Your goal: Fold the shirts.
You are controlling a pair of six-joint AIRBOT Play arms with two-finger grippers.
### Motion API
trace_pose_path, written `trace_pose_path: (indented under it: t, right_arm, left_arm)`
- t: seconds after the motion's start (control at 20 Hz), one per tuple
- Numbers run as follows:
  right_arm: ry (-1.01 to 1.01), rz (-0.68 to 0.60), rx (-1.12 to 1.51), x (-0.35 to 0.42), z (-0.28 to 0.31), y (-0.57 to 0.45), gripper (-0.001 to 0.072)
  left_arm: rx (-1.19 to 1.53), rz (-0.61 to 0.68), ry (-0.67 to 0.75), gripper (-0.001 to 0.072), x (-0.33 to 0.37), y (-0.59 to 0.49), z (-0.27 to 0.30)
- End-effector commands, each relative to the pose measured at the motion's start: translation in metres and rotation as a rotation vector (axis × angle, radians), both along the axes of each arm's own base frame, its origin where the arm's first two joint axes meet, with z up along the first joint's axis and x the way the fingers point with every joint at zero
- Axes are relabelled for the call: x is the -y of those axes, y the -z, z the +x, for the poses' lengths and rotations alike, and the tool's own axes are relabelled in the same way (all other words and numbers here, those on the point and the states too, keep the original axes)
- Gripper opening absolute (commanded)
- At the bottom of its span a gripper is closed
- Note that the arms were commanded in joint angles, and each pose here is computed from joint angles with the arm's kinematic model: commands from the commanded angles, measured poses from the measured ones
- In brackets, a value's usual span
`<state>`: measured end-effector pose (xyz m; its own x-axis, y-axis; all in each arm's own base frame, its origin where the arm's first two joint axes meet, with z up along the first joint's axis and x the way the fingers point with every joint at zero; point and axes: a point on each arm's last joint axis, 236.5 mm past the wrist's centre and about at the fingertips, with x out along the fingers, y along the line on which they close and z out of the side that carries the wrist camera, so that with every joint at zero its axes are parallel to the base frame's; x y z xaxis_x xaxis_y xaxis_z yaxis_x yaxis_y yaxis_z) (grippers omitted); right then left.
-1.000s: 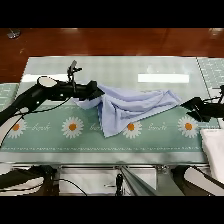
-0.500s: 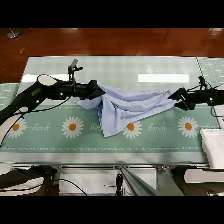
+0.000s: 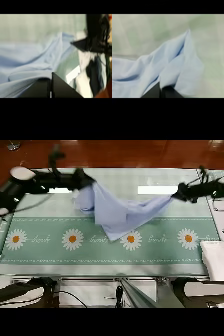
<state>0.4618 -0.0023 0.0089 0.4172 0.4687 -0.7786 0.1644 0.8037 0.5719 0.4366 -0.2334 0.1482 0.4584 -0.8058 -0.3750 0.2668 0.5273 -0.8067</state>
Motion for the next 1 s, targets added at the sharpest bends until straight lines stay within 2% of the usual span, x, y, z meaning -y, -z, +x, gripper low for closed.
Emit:
trace_pose_path:
  t: [0.0, 0.15, 0.3, 0.4, 0.45, 0.55, 0.7, 0.85, 0.95]
  right_arm:
    - [-0.042, -0.066, 0.35, -0.003, 0.03, -0.168, 0.0017]
    - [-0.065, -0.183, 0.661, -0.011, 0.002, -0.323, 0.0017]
    - [-0.077, -0.286, 0.847, -0.031, -0.076, -0.412, 0.0017]
    - [-0.081, -0.381, 0.895, -0.039, -0.133, -0.437, 0.0018]
    - [-0.068, -0.432, 0.916, -0.039, -0.159, -0.447, 0.0018]
    - [0.012, -0.523, 0.938, -0.032, -0.208, -0.461, 0.0018]
    - [0.093, -0.583, 0.98, -0.033, -0.27, -0.469, 0.0018]
    - [0.114, -0.613, 0.912, -0.032, -0.307, -0.447, 0.0018]
    - [0.112, -0.615, 0.852, -0.031, -0.315, -0.431, 0.0018]
  left_arm:
    - [0.349, -0.023, -0.12, 0.0025, -0.058, -0.154, 0.026]
    - [0.664, -0.022, -0.238, 0.0025, -0.109, -0.297, -0.003]
    - [0.905, 0.025, -0.35, 0.0025, -0.147, -0.391, -0.068]
    - [1.012, 0.121, -0.446, 0.0025, -0.168, -0.421, -0.109]
    - [1.049, 0.21, -0.505, 0.0025, -0.179, -0.427, -0.128]
    - [1.06, 0.412, -0.621, 0.0025, -0.2, -0.426, -0.16]
    - [1.008, 0.671, -0.775, 0.0025, -0.225, -0.414, -0.203]
    - [0.997, 0.753, -0.836, 0.0025, -0.227, -0.408, -0.233]
    - [0.906, 0.774, -0.76, 0.0025, -0.224, -0.378, -0.228]
